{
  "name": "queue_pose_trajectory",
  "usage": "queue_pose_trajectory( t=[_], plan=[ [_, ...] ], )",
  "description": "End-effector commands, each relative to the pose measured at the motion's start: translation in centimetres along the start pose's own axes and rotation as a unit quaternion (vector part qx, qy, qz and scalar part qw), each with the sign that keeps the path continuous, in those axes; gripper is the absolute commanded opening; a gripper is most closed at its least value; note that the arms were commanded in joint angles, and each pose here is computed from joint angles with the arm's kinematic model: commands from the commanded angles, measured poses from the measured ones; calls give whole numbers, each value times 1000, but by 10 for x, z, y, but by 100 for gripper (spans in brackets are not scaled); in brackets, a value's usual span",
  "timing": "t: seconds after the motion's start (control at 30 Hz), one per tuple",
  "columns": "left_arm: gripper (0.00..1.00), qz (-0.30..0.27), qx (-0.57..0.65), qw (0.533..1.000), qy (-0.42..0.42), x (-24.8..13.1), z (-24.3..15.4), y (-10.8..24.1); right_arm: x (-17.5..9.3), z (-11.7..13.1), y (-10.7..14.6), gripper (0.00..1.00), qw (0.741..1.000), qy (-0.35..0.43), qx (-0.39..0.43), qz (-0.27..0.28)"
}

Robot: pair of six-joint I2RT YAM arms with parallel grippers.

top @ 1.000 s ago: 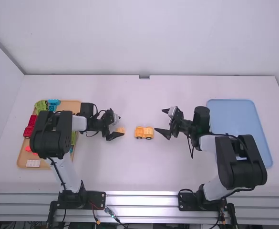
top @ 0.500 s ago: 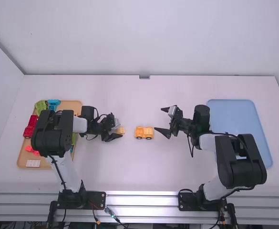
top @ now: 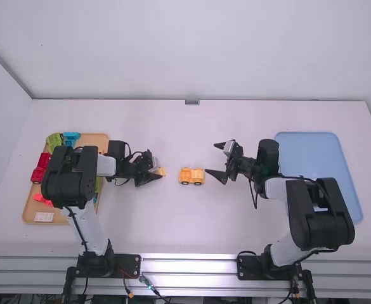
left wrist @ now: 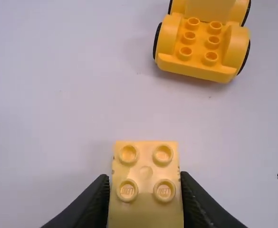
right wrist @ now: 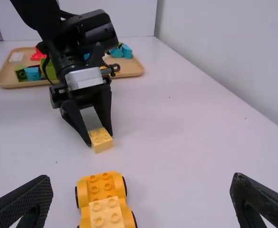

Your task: Assemble lego blocks to make yellow taxi

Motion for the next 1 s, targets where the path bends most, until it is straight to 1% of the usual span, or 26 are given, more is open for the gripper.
queue_pose_trajectory(
  t=[0.0,0.1,0.2,0.43,0.47,0.57,0.67,0.7,0.8,0.97],
  plan=[
    [37,-3,4,1000,8,3,-4,1,1,-5,-2,99,1000,-3,-3,-5],
    [33,-4,9,1000,10,4,-4,-3,1,-5,-2,99,1000,-1,11,-4],
    [32,-6,13,1000,11,6,-4,-8,1,0,2,99,1000,-9,23,3],
    [28,-18,56,998,7,2,-9,-38,17,35,14,99,997,-71,-10,28],
    [28,-18,56,998,7,2,-9,-39,17,36,15,99,997,-71,-11,30],
    [28,-23,69,997,6,-4,-13,-52,26,41,27,99,995,-61,-6,81],
    [28,-25,78,997,8,-7,-18,-60,28,44,35,99,992,-59,-11,108],
    [28,-25,86,996,13,-7,-23,-66,30,50,36,99,991,-72,-27,109],
    [28,-25,98,995,24,-2,-31,-74,38,55,41,99,990,-84,-43,107],
    [27,-27,121,991,47,10,-48,-85,54,52,64,99,991,-85,-34,102]
  ],
)
Point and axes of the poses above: each hand's point on the last joint's axis, 136 mm out from that joint toward the fingers, its own x axis out along the fingers, its own z axis along the line the jaws close on, y = z × x, the point moved 3 cm from there along -x, back along the fingers, and after that the axes turned 11 degrees about -x, right-handed, at the moved point
